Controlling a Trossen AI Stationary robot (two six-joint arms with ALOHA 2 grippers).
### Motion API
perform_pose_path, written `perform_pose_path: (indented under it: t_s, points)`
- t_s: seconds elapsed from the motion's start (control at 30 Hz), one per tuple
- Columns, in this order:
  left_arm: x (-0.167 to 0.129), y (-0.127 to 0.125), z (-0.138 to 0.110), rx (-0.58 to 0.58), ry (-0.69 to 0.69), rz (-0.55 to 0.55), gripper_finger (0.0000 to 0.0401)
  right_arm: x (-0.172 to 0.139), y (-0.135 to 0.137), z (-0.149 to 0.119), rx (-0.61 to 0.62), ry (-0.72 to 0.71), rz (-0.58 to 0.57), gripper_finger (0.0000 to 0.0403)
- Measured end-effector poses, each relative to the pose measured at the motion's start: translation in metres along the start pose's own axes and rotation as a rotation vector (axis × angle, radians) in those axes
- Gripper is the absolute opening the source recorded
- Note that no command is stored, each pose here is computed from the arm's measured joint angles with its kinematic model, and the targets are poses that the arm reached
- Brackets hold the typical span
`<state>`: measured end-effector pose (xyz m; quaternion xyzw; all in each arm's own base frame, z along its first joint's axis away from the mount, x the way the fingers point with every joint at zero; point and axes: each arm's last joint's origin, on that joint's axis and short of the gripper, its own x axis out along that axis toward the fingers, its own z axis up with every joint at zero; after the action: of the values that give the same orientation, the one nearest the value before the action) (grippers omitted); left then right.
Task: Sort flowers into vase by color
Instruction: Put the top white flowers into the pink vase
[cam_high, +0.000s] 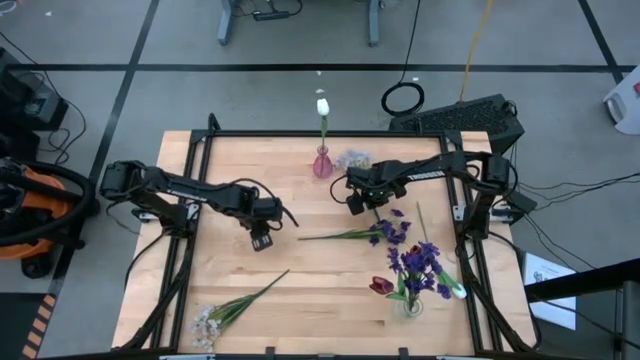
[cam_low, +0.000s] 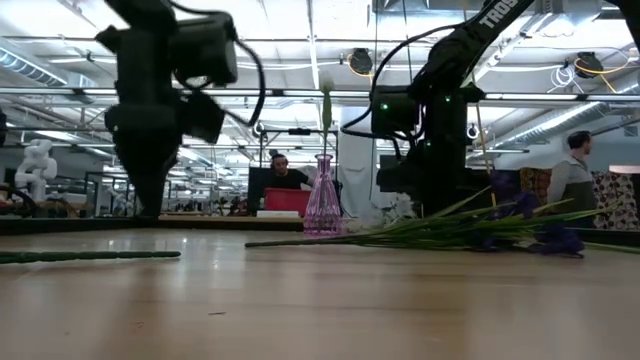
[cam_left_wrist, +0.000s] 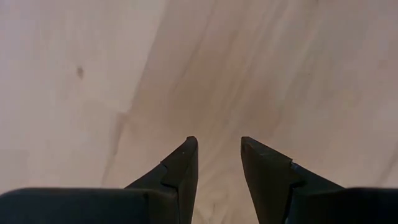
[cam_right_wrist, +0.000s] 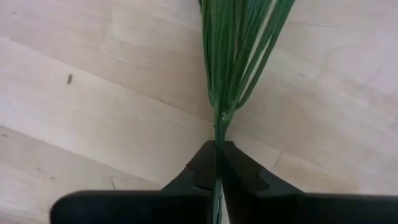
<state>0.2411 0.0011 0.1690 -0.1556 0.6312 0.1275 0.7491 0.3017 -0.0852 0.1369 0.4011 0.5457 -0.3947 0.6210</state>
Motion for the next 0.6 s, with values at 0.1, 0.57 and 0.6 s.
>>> perform_pose_path:
  t_s: [0.1,0.57,0.6]
  points:
    - [0.008,0.006,-0.004,-0.042,0.004,-0.012,0.0128,-0.01,0.001,0.002,-0.024,-0.066,0.039,0.0003]
    - [0.008,0.05,0.019,-0.203,-0.112,-0.063,0.0128,-0.141,-0.01,0.012,-0.022,-0.783,0.304,0.0001]
    - [0.008,0.054,0.02,-0.216,-0.112,-0.061,0.0128,-0.146,-0.009,0.011,-0.03,-0.831,0.305,0.0001]
